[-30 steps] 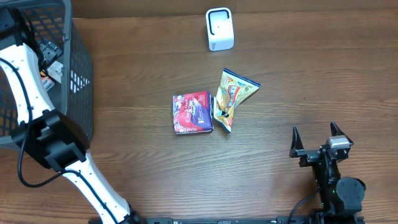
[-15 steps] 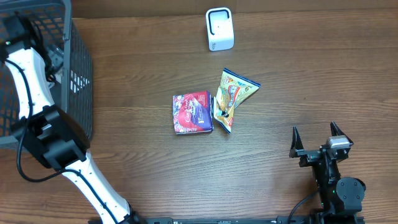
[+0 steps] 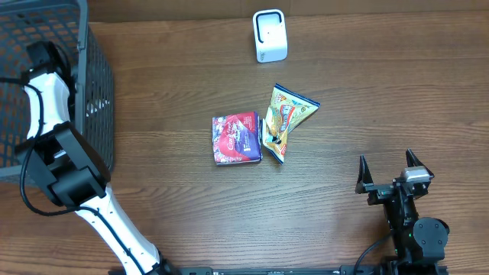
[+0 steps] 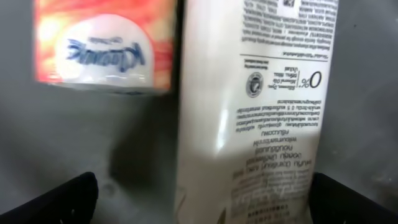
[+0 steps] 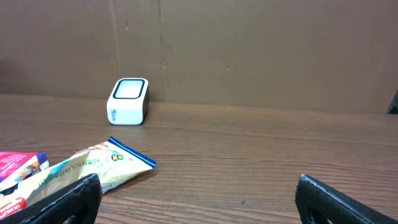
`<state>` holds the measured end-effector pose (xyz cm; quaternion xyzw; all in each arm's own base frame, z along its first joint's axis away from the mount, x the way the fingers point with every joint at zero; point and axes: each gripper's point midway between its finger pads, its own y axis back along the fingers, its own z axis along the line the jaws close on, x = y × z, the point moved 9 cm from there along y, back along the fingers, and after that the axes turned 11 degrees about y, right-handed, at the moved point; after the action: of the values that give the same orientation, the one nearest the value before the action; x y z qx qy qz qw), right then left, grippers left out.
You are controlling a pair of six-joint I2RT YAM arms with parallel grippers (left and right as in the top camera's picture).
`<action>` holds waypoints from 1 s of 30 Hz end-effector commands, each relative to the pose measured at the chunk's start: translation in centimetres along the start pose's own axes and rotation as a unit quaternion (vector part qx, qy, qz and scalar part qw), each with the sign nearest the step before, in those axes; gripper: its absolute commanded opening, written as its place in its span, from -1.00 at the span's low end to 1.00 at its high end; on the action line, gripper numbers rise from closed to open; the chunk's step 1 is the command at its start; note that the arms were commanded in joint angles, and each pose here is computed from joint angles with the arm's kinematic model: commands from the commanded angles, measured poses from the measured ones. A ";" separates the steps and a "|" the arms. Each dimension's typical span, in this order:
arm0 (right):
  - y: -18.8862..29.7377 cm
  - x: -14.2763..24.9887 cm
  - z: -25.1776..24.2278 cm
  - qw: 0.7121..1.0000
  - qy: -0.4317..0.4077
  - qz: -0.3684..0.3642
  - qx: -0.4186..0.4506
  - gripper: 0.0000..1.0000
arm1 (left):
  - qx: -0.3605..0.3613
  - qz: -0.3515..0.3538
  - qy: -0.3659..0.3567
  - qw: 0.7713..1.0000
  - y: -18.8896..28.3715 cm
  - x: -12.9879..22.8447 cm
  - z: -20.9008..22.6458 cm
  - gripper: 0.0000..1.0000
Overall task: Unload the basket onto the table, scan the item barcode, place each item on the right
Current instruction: 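Lower the left gripper into the basket and grasp the white tube, then lift the white tube out and carry it toward the snack packets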
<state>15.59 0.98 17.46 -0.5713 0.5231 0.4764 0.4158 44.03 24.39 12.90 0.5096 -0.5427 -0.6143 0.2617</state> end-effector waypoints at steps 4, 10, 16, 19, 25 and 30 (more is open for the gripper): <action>0.0 0.2 0.0 1.000 -0.002 -0.001 0.003 1.00 | 0.044 0.025 0.006 0.999 -2.2 1.6 -0.7 0.72; 0.0 0.2 0.0 1.000 -0.002 -0.001 0.003 1.00 | 0.043 0.031 0.005 0.999 -2.6 2.0 -0.5 0.09; 0.0 0.2 0.0 1.000 -0.002 -0.001 0.003 1.00 | 0.031 0.043 0.009 0.999 -2.6 2.0 0.2 -0.92; 0.0 0.2 0.0 1.000 -0.002 -0.001 0.003 1.00 | 0.025 0.048 0.012 0.998 -2.3 1.9 0.6 -0.92; 0.0 0.2 0.0 1.000 -0.002 -0.001 0.003 1.00 | 0.032 0.035 0.021 0.999 1.5 0.5 1.3 -0.91; 0.0 0.2 0.0 1.000 -0.002 -0.001 0.003 1.00 | 0.058 -0.011 0.029 0.998 9.1 -0.8 2.1 -0.92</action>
<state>15.59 0.98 17.46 -0.5716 0.5230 0.4763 0.4158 41.57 23.49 13.81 0.4947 -0.5761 -0.5785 0.2979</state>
